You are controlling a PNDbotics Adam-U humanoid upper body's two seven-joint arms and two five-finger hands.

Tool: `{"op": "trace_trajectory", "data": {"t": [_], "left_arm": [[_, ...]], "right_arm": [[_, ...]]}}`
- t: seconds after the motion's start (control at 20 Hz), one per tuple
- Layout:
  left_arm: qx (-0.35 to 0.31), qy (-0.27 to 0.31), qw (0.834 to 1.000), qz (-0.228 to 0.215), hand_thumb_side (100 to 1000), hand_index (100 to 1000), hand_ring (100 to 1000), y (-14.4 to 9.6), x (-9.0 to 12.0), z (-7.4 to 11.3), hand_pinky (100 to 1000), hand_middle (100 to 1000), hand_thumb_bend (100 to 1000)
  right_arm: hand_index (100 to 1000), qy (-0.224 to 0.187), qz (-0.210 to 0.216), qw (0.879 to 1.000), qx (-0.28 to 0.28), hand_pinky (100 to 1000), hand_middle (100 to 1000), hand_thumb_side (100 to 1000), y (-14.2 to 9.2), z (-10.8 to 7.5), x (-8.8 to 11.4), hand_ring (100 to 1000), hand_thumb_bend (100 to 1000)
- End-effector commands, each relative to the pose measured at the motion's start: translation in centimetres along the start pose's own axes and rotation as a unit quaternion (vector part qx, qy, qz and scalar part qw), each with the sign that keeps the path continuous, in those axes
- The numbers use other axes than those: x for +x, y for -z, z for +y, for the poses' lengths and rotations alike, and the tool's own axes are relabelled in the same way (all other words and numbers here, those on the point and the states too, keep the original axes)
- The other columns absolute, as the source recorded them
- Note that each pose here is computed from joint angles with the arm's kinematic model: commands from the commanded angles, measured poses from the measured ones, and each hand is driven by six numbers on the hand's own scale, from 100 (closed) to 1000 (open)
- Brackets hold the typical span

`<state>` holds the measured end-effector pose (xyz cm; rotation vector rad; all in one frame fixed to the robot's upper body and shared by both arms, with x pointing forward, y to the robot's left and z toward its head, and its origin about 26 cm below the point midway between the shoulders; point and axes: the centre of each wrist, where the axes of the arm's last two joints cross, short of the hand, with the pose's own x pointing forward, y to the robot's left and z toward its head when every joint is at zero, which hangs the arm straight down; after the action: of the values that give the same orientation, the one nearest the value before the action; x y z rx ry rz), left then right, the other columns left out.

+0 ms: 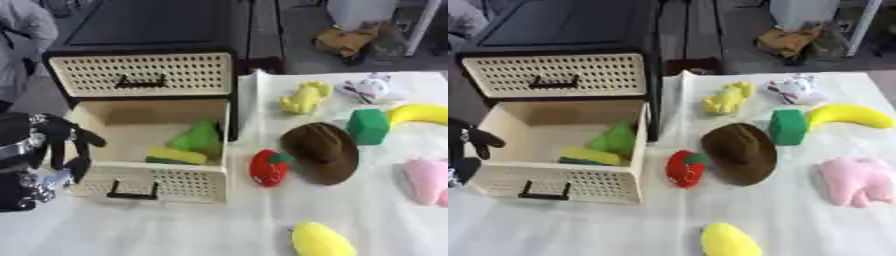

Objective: Pick up objects from table and place into drawer.

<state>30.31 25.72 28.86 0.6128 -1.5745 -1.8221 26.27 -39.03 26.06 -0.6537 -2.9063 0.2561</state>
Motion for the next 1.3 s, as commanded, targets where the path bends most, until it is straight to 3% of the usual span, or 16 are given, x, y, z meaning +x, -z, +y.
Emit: {"op": "trace_trajectory", "data": {"t": [0.05, 0.35, 0.65, 0.8, 1.3], "left_arm": [[-0.046, 0.004, 0.999, 0.017, 1000, 903, 554, -0.5, 0.1, 0.1, 430, 670, 100], [-0.115, -0.015, 0.993, 0.036, 1000, 934, 552, -0.2, 0.2, -0.9, 439, 679, 100], [-0.126, -0.009, 0.992, 0.022, 1000, 853, 508, 0.4, 0.9, -0.3, 390, 607, 100], [-0.128, -0.013, 0.992, 0.013, 1000, 825, 503, 0.7, 1.2, -0.3, 381, 621, 100], [-0.180, -0.067, 0.981, 0.013, 1000, 879, 493, 2.5, 2.7, -1.8, 364, 731, 100]], "right_arm": [[817, -0.019, -0.018, 0.998, 0.049, 726, 623, 1000, -1.5, 0.3, 0.3, 896, 145], [819, -0.049, -0.004, 0.995, 0.083, 728, 618, 1000, -4.9, 1.2, 0.5, 902, 152], [824, -0.065, 0.009, 0.995, 0.078, 729, 616, 1000, -5.9, 1.8, 0.7, 907, 156], [822, -0.067, 0.013, 0.995, 0.075, 728, 613, 1000, -6.1, 2.0, 0.7, 908, 155], [818, -0.066, 0.019, 0.996, 0.061, 728, 610, 1000, -6.3, 2.2, 0.7, 912, 152]]}}
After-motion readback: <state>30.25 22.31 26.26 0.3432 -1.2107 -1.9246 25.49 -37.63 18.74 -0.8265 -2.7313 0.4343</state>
